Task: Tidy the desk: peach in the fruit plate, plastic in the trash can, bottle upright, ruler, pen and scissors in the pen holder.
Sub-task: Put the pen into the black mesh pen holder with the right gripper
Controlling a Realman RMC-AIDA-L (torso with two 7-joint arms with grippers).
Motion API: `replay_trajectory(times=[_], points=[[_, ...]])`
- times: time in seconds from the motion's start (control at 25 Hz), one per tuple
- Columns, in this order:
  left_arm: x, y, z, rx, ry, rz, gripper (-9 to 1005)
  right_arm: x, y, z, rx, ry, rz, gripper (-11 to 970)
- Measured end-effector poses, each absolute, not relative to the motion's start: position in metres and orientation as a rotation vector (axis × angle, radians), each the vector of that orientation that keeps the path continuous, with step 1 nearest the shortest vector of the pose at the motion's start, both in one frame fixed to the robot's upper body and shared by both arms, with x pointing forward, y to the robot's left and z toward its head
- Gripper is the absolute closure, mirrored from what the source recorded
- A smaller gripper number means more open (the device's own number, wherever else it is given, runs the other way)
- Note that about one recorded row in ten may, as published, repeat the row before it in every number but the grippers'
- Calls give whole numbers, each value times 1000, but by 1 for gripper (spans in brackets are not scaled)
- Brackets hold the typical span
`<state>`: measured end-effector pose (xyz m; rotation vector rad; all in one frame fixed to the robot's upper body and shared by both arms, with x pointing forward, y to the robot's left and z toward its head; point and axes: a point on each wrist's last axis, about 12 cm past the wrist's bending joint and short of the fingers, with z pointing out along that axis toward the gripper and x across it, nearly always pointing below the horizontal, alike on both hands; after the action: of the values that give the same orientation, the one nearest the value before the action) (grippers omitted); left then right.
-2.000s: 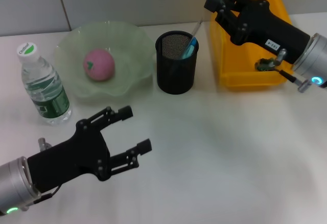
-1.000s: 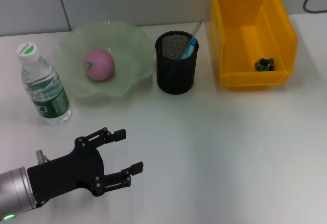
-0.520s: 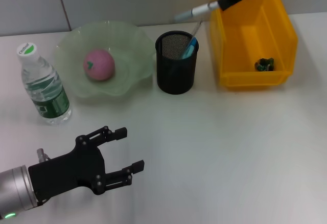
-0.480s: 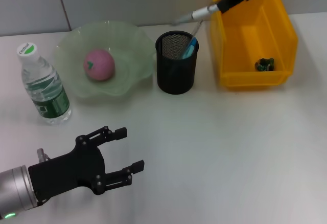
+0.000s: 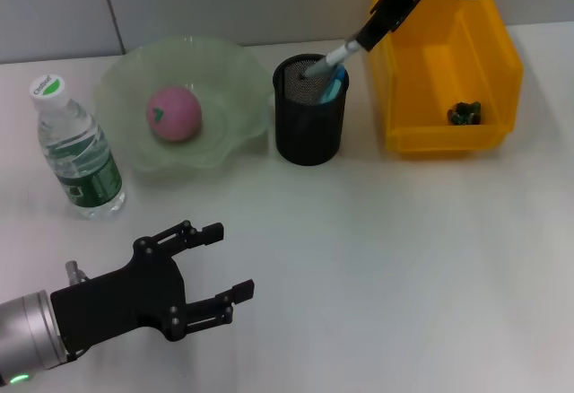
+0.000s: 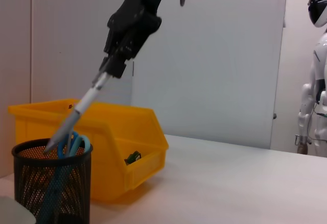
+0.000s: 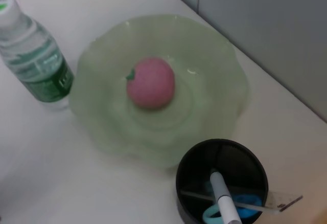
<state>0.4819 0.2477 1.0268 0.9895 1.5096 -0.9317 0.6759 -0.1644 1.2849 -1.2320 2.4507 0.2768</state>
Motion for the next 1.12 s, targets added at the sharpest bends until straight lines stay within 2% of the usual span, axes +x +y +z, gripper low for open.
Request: replay_trajectory(times=[0.4,1.08,1.12], points=[[481,247,1026,983,1510,-938,183,681,-137,1271,-1302,2434,172,783],[479,246,1026,967,1504,-950,184,683,-120,1257,-1318,2417,100,728],[478,246,1026,965,1504,-952,184,683,-118,1257,-1318,2412,98,702]])
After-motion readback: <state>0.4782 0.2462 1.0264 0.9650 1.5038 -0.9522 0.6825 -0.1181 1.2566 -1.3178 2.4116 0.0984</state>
